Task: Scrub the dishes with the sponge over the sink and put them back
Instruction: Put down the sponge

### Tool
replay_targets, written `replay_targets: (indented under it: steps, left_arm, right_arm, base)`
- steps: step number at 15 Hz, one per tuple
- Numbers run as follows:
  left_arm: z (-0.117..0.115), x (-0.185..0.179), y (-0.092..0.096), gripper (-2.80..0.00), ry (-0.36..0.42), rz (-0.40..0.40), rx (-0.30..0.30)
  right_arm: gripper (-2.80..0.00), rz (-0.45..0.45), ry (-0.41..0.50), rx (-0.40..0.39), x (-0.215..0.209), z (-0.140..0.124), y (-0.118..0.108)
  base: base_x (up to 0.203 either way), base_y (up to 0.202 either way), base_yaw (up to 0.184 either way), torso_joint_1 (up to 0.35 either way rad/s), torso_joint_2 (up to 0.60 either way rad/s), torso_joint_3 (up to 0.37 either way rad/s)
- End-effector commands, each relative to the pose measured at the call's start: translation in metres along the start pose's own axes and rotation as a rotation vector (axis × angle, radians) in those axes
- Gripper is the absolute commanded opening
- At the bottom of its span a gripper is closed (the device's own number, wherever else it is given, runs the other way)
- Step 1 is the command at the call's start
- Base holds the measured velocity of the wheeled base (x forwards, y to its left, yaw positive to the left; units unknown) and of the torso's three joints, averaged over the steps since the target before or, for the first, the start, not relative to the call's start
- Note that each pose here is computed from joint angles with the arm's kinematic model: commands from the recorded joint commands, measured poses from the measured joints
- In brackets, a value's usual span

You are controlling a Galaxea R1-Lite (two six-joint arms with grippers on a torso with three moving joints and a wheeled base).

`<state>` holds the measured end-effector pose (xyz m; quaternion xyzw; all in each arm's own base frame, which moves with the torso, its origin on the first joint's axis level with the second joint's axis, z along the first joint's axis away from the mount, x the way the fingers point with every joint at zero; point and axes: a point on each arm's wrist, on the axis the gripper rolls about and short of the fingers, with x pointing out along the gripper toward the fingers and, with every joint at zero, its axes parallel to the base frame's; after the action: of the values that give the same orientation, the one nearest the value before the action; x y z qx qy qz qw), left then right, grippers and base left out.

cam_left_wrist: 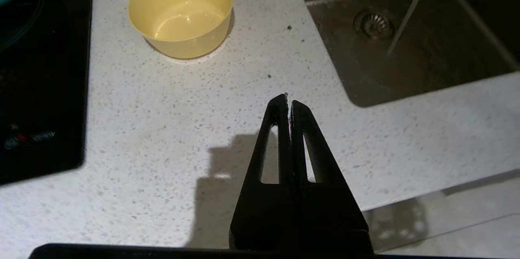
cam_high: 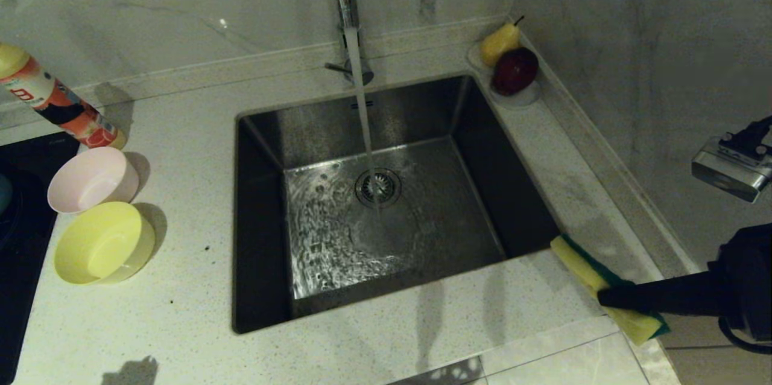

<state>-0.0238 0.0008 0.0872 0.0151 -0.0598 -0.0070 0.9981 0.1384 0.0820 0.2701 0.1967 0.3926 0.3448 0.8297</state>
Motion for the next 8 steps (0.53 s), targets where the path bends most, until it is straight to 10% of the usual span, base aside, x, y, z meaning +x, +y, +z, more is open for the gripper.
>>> replay_targets:
  steps: [1,8]
  left_arm:
    - [-0.0113,0.0020,0.0000,-2.80,0.039,0.019,-0.043]
    - [-0.0113,0.0020,-0.0003,-2.80,0.039,0.004,0.003]
  right_arm:
    - [-2.80,-0.002,0.009,0.005,0.0017,-0.0004,-0.0009]
    - [-2.80,-0.137,0.008,-0.131,0.0041,-0.0087,-0.0095]
  base:
    - [0.000,0.000,0.000,0.000,0.00,0.000]
    - [0.000,0.000,0.000,0.000,0.00,0.000]
